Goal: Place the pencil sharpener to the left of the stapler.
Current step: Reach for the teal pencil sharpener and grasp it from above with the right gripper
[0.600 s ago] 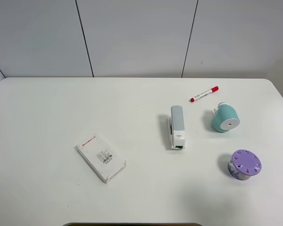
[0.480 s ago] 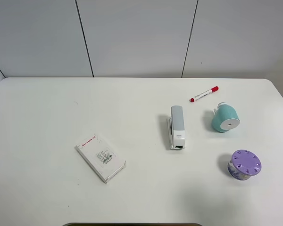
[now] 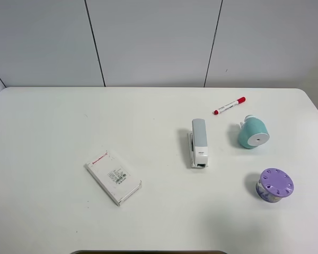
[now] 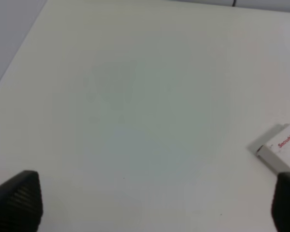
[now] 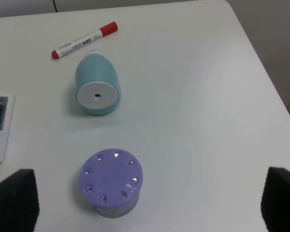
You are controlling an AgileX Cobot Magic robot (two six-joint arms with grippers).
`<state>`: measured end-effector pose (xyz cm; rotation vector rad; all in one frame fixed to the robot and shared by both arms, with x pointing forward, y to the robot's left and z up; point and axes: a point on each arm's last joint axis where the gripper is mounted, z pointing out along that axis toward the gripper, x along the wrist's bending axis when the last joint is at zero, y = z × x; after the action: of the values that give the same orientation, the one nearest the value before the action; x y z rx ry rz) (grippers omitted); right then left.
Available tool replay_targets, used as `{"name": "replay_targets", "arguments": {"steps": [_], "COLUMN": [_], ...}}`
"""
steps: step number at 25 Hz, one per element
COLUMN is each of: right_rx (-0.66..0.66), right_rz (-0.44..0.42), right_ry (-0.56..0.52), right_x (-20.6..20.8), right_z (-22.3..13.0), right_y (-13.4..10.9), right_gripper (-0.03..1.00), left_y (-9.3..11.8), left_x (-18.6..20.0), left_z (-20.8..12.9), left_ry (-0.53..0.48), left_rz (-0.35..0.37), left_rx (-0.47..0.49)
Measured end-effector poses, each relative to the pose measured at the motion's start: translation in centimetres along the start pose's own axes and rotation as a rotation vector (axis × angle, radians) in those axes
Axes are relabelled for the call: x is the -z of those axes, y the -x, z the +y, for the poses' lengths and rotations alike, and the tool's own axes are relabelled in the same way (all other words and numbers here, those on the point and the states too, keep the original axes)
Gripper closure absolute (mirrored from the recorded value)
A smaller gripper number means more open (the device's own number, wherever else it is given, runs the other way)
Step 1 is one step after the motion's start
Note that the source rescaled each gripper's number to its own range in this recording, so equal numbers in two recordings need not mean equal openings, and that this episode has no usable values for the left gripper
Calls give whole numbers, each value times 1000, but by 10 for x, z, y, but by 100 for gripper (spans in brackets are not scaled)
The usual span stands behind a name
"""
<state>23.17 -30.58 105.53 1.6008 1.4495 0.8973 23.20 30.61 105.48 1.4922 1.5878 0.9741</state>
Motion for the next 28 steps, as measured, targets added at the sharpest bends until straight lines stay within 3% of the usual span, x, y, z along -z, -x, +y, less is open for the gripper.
{"name": "replay_targets", "arguments": {"steps": [8, 16, 28], "right_rx": [2, 38, 83], "right_rz": [-1, -9, 9], "right_ry": [-15, -282, -528], "right_x": [-2, -41, -125], "right_z": [5, 39, 131], "right_y": [0, -5, -21], "right_gripper": [-3, -3, -3], "left_y": [0, 0, 0], "left_x": [0, 0, 0], "left_z": [0, 0, 0], "left_ry": [0, 0, 0], "left_rz": [0, 0, 0], "left_rx": [0, 0, 0]}}
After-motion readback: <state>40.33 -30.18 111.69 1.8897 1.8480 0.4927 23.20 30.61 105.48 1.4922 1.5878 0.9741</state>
